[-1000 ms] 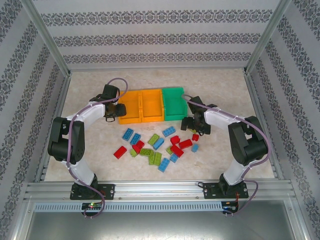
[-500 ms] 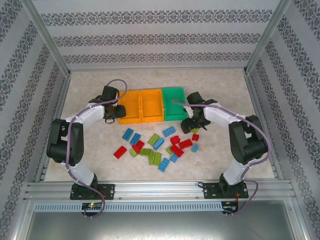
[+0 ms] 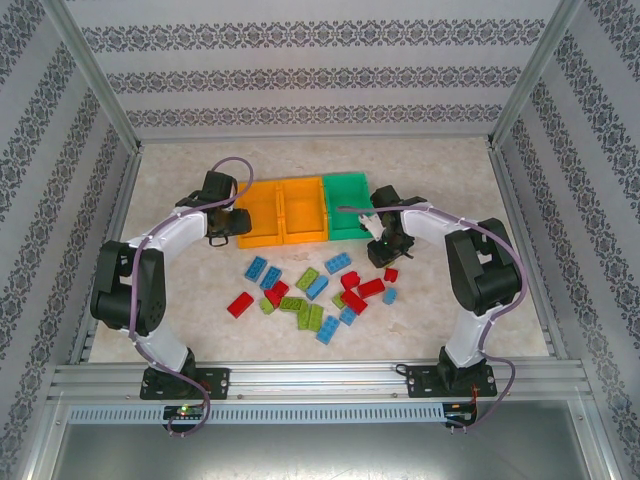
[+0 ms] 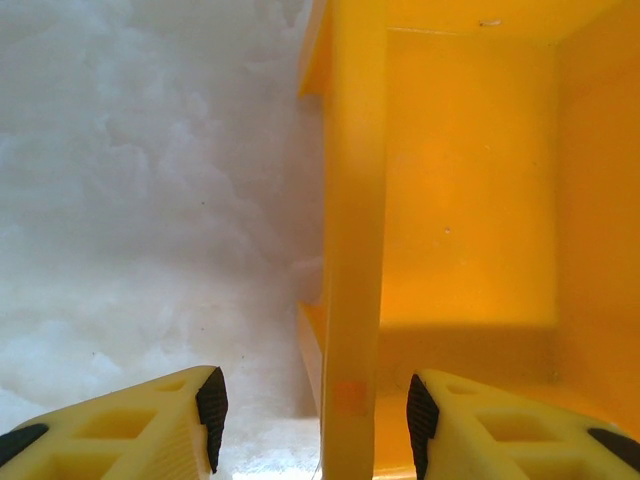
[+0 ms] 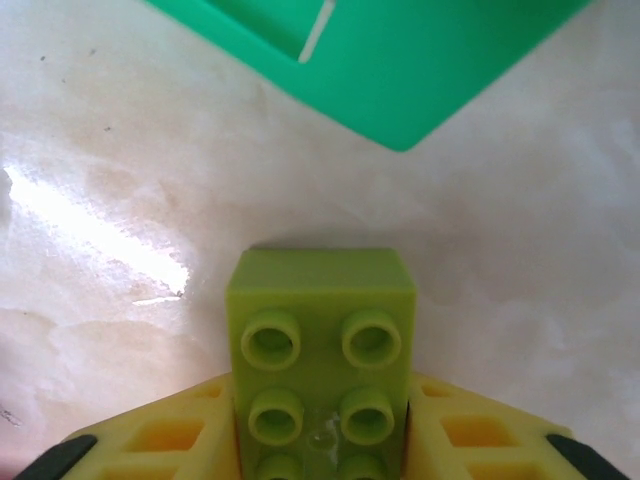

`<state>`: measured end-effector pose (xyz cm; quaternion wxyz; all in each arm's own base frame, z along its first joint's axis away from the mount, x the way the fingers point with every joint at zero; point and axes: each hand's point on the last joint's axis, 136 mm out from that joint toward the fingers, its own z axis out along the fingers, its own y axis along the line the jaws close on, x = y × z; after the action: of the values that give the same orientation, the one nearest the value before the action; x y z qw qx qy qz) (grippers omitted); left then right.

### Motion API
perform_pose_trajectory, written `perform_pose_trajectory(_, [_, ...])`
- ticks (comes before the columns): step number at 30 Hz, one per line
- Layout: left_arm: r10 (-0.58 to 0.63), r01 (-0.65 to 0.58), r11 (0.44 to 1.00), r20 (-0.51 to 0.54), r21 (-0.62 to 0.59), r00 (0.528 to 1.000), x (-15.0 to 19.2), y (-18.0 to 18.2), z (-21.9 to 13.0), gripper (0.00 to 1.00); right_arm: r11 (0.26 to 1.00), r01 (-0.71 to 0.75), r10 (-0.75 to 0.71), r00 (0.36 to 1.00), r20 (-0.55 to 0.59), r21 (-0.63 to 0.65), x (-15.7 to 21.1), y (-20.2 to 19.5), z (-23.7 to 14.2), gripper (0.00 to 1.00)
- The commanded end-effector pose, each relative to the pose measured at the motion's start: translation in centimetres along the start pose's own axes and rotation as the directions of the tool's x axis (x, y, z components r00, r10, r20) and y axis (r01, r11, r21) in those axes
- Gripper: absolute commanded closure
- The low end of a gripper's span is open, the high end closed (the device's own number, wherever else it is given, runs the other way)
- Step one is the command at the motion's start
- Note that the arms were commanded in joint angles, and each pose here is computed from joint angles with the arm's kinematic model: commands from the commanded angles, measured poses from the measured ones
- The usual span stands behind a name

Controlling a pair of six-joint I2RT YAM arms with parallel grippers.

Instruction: Sort the legos into containers by color

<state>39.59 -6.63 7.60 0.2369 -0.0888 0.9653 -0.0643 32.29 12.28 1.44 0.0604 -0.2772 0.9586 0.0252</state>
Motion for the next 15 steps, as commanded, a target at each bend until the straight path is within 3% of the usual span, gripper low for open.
perform_pose_trajectory(1, [0.008, -0.008, 1.0, 0.026, -0.012, 1.0, 0.1, 0.0, -0.8, 0.47, 0.999, -0.01, 0.009, 1.0, 0.012, 0.045, 0.5, -1.2, -0.5, 0.69])
perform_pose_trajectory(7, [0.0, 0.002, 0.999, 0.037, -0.041, 0.999, 0.2, 0.7, -1.1, 0.47, 0.998, -0.056, 0.061, 0.971, 0.231, -0.027, -1.4, 0.0, -4.9, 0.73])
perform_pose_trajectory(10, [-0.016, 0.018, 0.999, 0.07, -0.035, 0.997, 0.1, 0.8, -1.6, 0.47, 0.988, -0.05, 0.105, 0.916, 0.386, -0.148, -3.2, 1.6, -8.8, 0.74])
perform_pose_trajectory(15, [-0.024, 0.028, 0.999, 0.137, -0.028, 0.99, -0.4, 0.9, -3.0, 0.46, 0.935, -0.003, 0.208, 0.816, 0.54, -0.355, -6.9, 4.3, -15.1, 0.75])
